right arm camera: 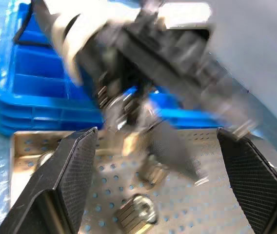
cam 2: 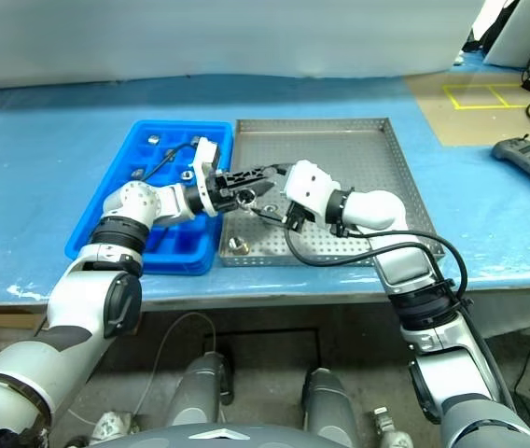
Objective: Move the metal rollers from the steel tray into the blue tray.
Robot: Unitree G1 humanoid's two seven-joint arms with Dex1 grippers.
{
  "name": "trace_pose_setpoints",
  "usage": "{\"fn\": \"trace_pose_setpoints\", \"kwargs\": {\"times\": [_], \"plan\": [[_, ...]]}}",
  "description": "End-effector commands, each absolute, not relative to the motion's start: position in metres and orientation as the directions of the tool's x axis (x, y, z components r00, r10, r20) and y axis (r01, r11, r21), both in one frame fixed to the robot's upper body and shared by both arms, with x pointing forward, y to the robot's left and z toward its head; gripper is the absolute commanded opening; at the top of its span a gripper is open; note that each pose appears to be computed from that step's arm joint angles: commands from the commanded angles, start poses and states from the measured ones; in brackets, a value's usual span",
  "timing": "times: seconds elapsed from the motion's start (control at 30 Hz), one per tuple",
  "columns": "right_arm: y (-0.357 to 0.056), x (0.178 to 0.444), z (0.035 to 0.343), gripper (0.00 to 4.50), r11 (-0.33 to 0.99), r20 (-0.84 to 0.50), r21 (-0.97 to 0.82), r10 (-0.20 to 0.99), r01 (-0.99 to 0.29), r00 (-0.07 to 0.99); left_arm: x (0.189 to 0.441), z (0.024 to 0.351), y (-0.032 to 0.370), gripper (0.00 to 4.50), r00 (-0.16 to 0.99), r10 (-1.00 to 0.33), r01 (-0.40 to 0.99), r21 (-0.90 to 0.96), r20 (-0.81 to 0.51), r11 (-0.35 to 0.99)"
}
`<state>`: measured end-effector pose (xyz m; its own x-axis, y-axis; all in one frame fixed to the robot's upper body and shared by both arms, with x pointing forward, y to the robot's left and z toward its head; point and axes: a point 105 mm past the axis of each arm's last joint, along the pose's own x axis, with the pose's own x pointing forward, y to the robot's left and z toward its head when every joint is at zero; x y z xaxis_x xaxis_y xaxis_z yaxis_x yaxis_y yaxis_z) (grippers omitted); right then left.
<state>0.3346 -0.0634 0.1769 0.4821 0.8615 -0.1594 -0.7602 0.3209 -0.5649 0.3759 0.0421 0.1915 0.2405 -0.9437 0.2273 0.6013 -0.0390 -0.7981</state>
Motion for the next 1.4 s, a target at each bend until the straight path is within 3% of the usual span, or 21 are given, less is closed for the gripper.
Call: {"fn": "trace_pose_setpoints", "kwargs": {"times": [0.03, 0.3, 0.53, 1.07, 1.3, 1.33, 1.4], "plan": [[-0.066, 0.336, 0.178, 4.10, 0.327, -0.148, -0.571, 0.861, -0.753, 0.486, 0.364, 0.234, 0.045, 3.50, 0.154, -0.935, 0.695, -0.708, 0.318, -0.126], [-0.062, 0.339, 0.189, 4.10, 0.335, -0.111, -0.595, 0.866, -0.730, 0.488, 0.353, 0.219, 0.045, 3.50, 0.146, -0.951, 0.668, -0.736, 0.271, -0.107], [-0.062, 0.332, 0.192, 4.10, 0.319, -0.111, -0.584, 0.880, -0.747, 0.462, 0.361, 0.200, 0.040, 3.50, 0.188, -0.953, 0.632, -0.772, 0.236, -0.067], [-0.045, 0.325, 0.196, 4.10, 0.312, -0.080, -0.534, 0.907, -0.786, 0.414, 0.370, 0.203, 0.034, 3.50, 0.210, -0.944, 0.641, -0.765, 0.256, -0.065], [-0.039, 0.326, 0.199, 1.76, 0.307, -0.071, -0.523, 0.914, -0.795, 0.400, 0.373, 0.200, 0.025, 3.50, 0.213, -0.941, 0.635, -0.770, 0.262, -0.070], [-0.039, 0.326, 0.199, 1.53, 0.307, -0.071, -0.523, 0.914, -0.795, 0.399, 0.372, 0.200, 0.024, 3.50, 0.207, -0.942, 0.635, -0.769, 0.263, -0.075], [-0.040, 0.327, 0.199, 1.53, 0.311, -0.073, -0.523, 0.911, -0.793, 0.405, 0.370, 0.200, 0.023, 3.50, 0.198, -0.943, 0.636, -0.767, 0.266, -0.083]]}}
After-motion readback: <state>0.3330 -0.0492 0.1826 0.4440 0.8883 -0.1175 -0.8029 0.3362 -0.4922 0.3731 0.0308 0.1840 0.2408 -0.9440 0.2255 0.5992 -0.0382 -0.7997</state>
